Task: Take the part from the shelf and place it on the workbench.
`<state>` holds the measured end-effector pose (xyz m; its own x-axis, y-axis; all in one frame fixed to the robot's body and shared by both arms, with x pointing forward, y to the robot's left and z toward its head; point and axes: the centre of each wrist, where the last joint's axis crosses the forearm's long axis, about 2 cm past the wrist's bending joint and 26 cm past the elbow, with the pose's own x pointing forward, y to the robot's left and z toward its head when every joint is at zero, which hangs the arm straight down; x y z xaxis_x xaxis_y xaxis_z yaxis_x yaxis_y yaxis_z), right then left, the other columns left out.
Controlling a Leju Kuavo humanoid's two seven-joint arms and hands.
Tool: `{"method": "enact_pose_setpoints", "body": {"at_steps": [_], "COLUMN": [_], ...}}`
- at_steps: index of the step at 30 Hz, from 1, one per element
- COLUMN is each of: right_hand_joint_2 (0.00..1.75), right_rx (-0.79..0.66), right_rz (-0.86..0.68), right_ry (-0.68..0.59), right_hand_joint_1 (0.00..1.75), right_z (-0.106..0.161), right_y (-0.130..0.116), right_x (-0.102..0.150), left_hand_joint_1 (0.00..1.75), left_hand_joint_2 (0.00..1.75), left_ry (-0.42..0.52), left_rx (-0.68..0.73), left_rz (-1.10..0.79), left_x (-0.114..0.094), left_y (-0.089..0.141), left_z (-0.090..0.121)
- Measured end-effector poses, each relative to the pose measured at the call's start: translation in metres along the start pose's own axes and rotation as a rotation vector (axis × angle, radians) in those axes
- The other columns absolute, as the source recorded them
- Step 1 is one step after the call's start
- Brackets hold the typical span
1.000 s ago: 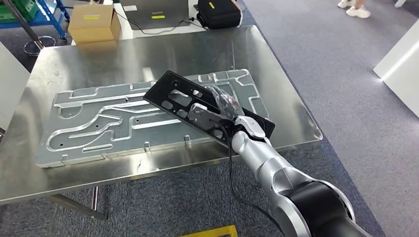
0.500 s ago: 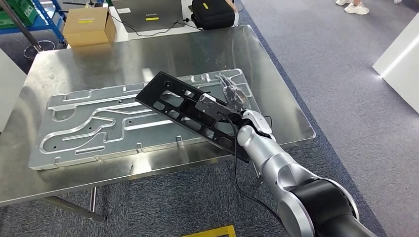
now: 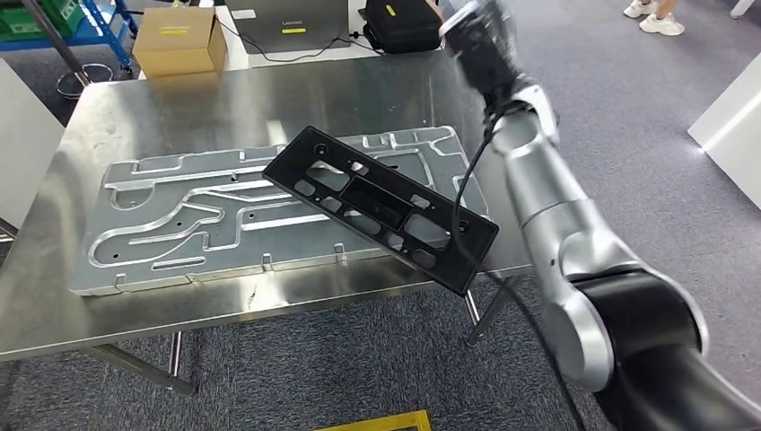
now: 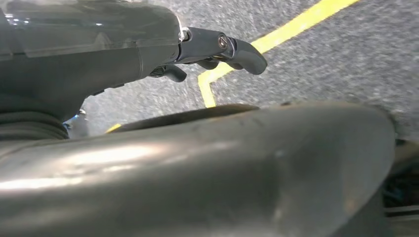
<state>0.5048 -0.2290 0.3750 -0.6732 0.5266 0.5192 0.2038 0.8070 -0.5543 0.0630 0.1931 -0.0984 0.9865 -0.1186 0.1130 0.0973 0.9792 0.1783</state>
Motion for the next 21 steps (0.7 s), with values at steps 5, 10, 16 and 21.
{"method": "enact_pose_setpoints", "body": {"at_steps": [5,10,16,21], "right_hand_joint_2": [0.00,0.00,0.00,0.00], "right_rx": [-0.207,-0.315,-0.372,-0.428], "right_rz": [-0.142,-0.236,-0.351,-0.416], "right_ry": [-0.085,-0.224,-0.348,-0.352], "right_hand_joint_1": [0.00,0.00,0.00,0.00], "right_z": [-0.026,-0.025,0.018,0.072], "right_y": [-0.060,-0.056,-0.023,0.007], "right_x": [0.019,0.054,0.081,0.078], "left_hand_joint_1": [0.00,0.00,0.00,0.00], "left_hand_joint_2": [0.00,0.00,0.00,0.00], "left_ry": [-0.021,-0.009,0.019,0.036], "left_rx": [-0.036,0.006,0.054,0.086], "left_rz": [0.024,0.094,0.166,0.193], "left_x": [-0.001,-0.002,-0.003,-0.004], "left_y": [0.003,0.009,0.012,0.012], "left_z": [-0.002,-0.003,-0.004,-0.004]}}
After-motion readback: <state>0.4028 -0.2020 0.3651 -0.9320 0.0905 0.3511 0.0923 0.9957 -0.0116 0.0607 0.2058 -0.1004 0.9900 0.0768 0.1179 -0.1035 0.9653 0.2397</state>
